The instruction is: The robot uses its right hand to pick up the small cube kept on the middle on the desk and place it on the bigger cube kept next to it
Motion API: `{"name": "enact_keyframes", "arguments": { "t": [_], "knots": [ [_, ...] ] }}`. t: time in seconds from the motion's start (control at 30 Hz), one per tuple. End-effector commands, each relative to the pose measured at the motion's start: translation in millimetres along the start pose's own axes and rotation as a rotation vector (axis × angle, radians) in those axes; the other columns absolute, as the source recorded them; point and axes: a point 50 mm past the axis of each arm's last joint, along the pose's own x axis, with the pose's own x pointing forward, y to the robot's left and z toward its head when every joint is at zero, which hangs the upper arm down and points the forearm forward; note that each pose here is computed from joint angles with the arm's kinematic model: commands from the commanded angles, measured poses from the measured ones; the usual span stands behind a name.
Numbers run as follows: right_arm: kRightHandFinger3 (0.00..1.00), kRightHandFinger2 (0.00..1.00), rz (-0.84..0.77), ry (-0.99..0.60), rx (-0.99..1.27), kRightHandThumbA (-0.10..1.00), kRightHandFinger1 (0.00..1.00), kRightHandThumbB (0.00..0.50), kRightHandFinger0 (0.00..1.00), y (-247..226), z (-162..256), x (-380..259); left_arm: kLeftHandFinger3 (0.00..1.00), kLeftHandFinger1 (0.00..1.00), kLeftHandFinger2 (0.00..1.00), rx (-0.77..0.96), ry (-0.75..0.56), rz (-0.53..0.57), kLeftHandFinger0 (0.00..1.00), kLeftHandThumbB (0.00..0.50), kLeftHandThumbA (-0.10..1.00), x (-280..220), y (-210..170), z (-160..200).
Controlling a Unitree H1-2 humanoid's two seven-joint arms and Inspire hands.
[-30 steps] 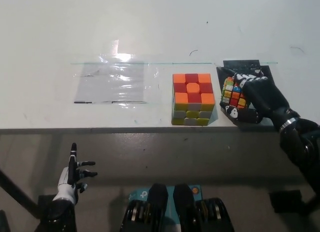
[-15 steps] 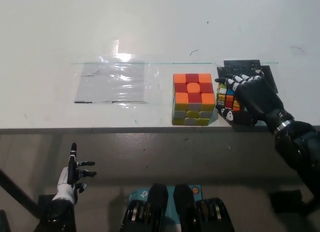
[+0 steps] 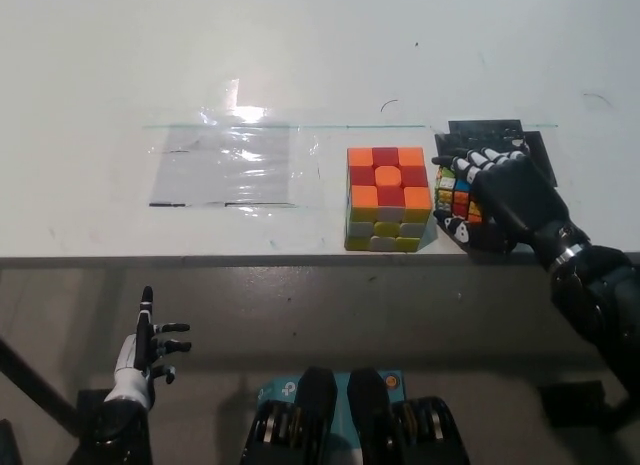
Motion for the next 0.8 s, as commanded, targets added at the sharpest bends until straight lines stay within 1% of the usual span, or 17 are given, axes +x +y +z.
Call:
{"name": "enact_keyframes", "arguments": {
  "t": [0.0,0.07,0.1,0.13,0.17,0.2,0.23,0.27,0.37,0.4,0.43,0.47,0.53,0.57,0.63,0.7,0.77],
  "knots": [
    [0.02,0.06,-0.07,-0.033,-0.064,-0.1,0.06,0.058,0.0,-18.8,-14.2,1.7,0.09,0.67,0.29,-0.01,-0.076,0.021,0.18,0.5,1.0,6.7,5.4,19.0],
    [0.0,0.15,-0.084,-0.038,-0.057,-0.1,0.17,0.096,0.0,-21.3,-15.6,3.0,0.07,0.66,0.28,-0.017,-0.076,0.022,0.18,0.5,1.0,6.6,5.1,18.9],
    [0.02,0.18,-0.092,-0.034,-0.067,-0.1,0.22,0.128,0.0,-28.1,-17.5,6.1,0.07,0.64,0.27,-0.011,-0.073,0.024,0.17,0.5,1.0,6.8,4.9,19.1],
    [0.03,0.23,-0.105,-0.034,-0.061,-0.1,0.25,0.177,0.01,-31.5,-18.1,6.9,0.08,0.65,0.28,-0.009,-0.073,0.021,0.17,0.5,1.0,5.9,4.9,17.1],
    [0.04,0.2,-0.125,-0.033,-0.05,-0.1,0.22,0.195,0.0,-36.8,-18.8,8.3,0.08,0.66,0.29,-0.005,-0.077,0.017,0.19,0.5,1.0,5.6,5.0,16.8],
    [0.04,0.2,-0.123,-0.036,-0.05,-0.1,0.21,0.198,0.0,-36.0,-18.4,8.6,0.08,0.66,0.29,-0.007,-0.074,0.019,0.19,0.5,1.0,4.8,5.4,14.9],
    [0.0,0.2,-0.149,-0.04,-0.039,-0.1,0.21,0.193,0.0,-43.0,-20.3,11.0,0.07,0.66,0.28,-0.012,-0.071,0.019,0.19,0.5,1.0,4.8,5.4,14.8],
    [0.02,0.25,-0.16,-0.045,-0.045,-0.1,0.25,0.186,0.03,-50.1,-21.7,13.4,0.07,0.66,0.28,-0.015,-0.067,0.02,0.2,0.5,1.0,4.3,5.3,13.5],
    [0.0,0.26,-0.172,-0.055,-0.045,-0.1,0.26,0.175,0.04,-58.8,-22.3,17.7,0.05,0.64,0.26,-0.023,-0.064,0.025,0.2,0.5,1.0,3.7,5.8,12.0],
    [0.01,0.29,-0.172,-0.059,-0.06,-0.1,0.28,0.164,0.05,-65.4,-23.6,19.6,0.05,0.62,0.25,-0.027,-0.061,0.027,0.19,0.5,1.0,3.7,5.2,11.7],
    [0.0,0.29,-0.178,-0.058,-0.057,-0.1,0.28,0.178,0.05,-70.3,-24.1,21.3,0.05,0.62,0.25,-0.029,-0.061,0.028,0.19,0.5,1.0,3.3,5.0,11.0],
    [0.0,0.37,-0.179,-0.058,-0.067,-0.1,0.33,0.188,0.08,-75.0,-24.8,23.0,0.07,0.63,0.26,-0.026,-0.063,0.025,0.2,0.5,1.0,3.2,5.1,10.9],
    [0.0,0.38,-0.186,-0.06,-0.074,-0.1,0.33,0.2,0.07,-78.6,-24.8,24.6,0.07,0.63,0.27,-0.021,-0.059,0.025,0.22,0.5,1.0,2.0,5.4,8.1],
    [0.0,0.43,-0.191,-0.056,-0.077,-0.1,0.36,0.191,0.08,-81.0,-25.3,26.1,0.06,0.64,0.26,-0.018,-0.06,0.027,0.21,0.5,1.0,1.9,5.2,8.1],
    [0.0,0.51,-0.205,-0.058,-0.077,-0.1,0.4,0.196,0.1,-86.0,-25.1,28.4,0.06,0.64,0.26,-0.025,-0.061,0.026,0.21,0.5,1.0,1.8,5.3,8.0],
    [0.0,0.51,-0.227,-0.063,-0.075,-0.1,0.39,0.214,0.09,-90.2,-25.5,32.5,0.07,0.64,0.26,-0.016,-0.064,0.024,0.21,0.5,1.0,1.6,5.7,7.7],
    [0.0,0.5,-0.228,-0.055,-0.071,-0.1,0.37,0.203,0.05,-92.6,-24.3,35.5,0.05,0.62,0.24,-0.017,-0.06,0.028,0.21,0.5,1.0,0.7,5.6,5.7]
  ]
}}
